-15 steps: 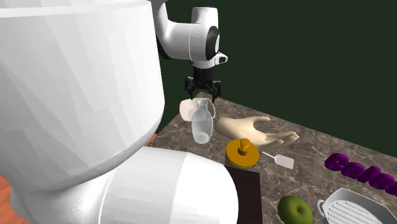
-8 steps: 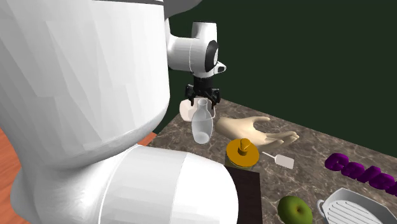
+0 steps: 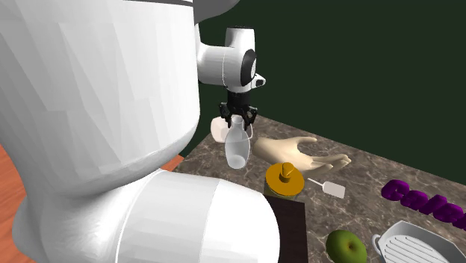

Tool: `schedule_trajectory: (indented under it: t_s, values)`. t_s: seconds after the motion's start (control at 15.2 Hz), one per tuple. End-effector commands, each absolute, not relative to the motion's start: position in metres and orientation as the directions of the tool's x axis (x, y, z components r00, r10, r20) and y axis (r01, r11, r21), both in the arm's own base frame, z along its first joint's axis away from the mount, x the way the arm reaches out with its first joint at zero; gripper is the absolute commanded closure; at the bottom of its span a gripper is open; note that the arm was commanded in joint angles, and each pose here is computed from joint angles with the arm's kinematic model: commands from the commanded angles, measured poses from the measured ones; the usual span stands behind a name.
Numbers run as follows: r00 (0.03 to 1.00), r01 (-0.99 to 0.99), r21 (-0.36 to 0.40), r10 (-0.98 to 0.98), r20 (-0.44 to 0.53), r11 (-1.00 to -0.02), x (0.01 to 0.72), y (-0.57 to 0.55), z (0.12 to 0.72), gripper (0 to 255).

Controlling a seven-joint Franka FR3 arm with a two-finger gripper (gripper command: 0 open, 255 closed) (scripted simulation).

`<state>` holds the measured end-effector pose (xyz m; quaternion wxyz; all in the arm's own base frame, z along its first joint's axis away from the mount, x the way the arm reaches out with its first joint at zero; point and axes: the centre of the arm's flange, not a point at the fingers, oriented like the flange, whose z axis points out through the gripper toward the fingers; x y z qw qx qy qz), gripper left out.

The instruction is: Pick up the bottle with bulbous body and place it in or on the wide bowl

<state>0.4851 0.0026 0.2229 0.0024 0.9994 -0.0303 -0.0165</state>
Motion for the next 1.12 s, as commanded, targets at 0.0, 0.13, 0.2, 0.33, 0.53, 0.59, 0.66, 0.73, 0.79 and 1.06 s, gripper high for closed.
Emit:
schedule_trajectory:
  t_s: [0.0, 0.13, 0.2, 0.33, 0.53, 0.59, 0.66, 0.73, 0.79, 1.06]
  values:
    - [0.998, -0.061, 0.006, -0.061, -0.033, -0.998, 0.485, 0.003, 0.223, 255]
    - [0.998, -0.061, 0.006, -0.061, -0.033, -0.998, 0.485, 0.003, 0.223, 255]
    - [0.998, -0.061, 0.006, -0.061, -0.033, -0.998, 0.485, 0.003, 0.223, 255]
    - [0.998, -0.061, 0.006, -0.061, -0.033, -0.998, 0.485, 0.003, 0.223, 255]
    - [0.998, -0.061, 0.006, -0.061, -0.033, -0.998, 0.485, 0.003, 0.223, 255]
    - [0.998, -0.061, 0.006, -0.061, -0.033, -0.998, 0.485, 0.003, 0.228, 255]
    - [0.998, -0.061, 0.006, -0.061, -0.033, -0.998, 0.485, 0.003, 0.233, 255]
    - [0.998, -0.061, 0.006, -0.061, -0.033, -0.998, 0.485, 0.003, 0.239, 255]
    - [0.998, -0.061, 0.006, -0.061, -0.033, -0.998, 0.485, 0.003, 0.244, 255]
    - [0.998, -0.061, 0.006, -0.061, -0.033, -0.998, 0.485, 0.003, 0.265, 255]
